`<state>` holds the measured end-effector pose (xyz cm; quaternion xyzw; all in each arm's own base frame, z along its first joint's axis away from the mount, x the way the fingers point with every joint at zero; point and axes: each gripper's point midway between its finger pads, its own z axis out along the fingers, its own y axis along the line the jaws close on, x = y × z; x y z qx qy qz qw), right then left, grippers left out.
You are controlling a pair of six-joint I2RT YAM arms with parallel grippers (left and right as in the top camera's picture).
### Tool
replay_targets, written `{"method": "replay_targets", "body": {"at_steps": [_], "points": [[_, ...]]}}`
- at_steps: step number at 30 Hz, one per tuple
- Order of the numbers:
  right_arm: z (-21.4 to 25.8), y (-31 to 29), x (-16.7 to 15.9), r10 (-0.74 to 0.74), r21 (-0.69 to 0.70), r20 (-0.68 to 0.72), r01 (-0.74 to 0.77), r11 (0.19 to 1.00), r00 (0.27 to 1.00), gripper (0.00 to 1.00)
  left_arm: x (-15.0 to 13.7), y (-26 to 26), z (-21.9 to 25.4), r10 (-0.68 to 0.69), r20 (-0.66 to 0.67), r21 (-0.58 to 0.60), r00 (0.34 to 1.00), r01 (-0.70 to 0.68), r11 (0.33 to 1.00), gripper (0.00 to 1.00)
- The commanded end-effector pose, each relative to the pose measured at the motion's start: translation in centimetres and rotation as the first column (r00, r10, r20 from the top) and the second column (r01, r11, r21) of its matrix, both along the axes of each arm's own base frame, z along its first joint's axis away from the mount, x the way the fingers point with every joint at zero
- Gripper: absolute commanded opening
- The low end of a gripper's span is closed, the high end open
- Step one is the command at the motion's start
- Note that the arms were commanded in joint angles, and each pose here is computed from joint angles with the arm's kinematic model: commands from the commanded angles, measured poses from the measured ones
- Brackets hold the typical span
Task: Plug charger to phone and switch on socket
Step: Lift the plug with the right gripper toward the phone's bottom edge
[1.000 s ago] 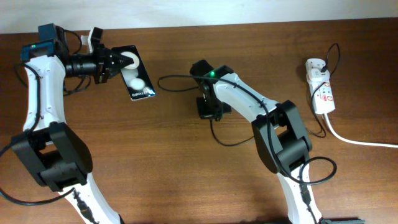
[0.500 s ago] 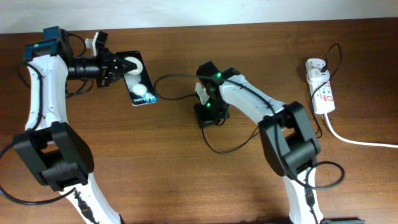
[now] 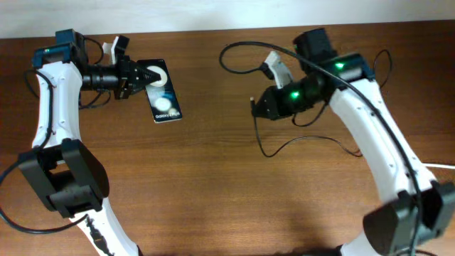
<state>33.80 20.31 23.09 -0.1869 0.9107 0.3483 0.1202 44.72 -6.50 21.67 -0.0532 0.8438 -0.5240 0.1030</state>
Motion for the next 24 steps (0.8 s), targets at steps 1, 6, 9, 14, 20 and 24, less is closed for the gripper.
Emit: {"method": "replay_targets", "body": {"at_steps": [1,6,9,14,20,24], "points": [[2.9,0.6,-2.4,0.067,0.090,0.073,-0.073,0.993,0.995,0.04,0.0,-0.3,0.7,-0.017,0.037,-0.022,0.999,0.018,1.000,0.00],[2.4,2.0,-6.4,0.142,0.295,0.051,-0.150,0.944,0.989,0.04,-0.3,-1.1,0.9,-0.034,0.037,-0.035,0.999,0.036,0.999,0.00],[-0.4,2.8,-7.1,0.091,0.372,-0.047,-0.067,0.926,0.995,0.04,-0.5,-2.9,3.0,-0.095,0.159,-0.133,0.983,0.116,0.984,0.00],[-2.4,4.6,-5.9,0.012,0.408,-0.119,0.038,0.912,0.993,0.04,-0.9,-5.7,5.0,-0.145,0.247,-0.227,0.958,0.202,0.953,0.00],[-2.0,7.5,-5.6,-0.017,0.389,-0.073,0.045,0.920,0.997,0.04,-1.3,-7.8,7.2,-0.172,0.332,-0.315,0.927,0.281,0.907,0.00],[-1.5,8.9,-6.3,0.024,0.407,-0.042,-0.005,0.914,0.999,0.04,-1.5,-8.5,7.2,-0.186,0.338,-0.315,0.922,0.298,0.901,0.00]]}}
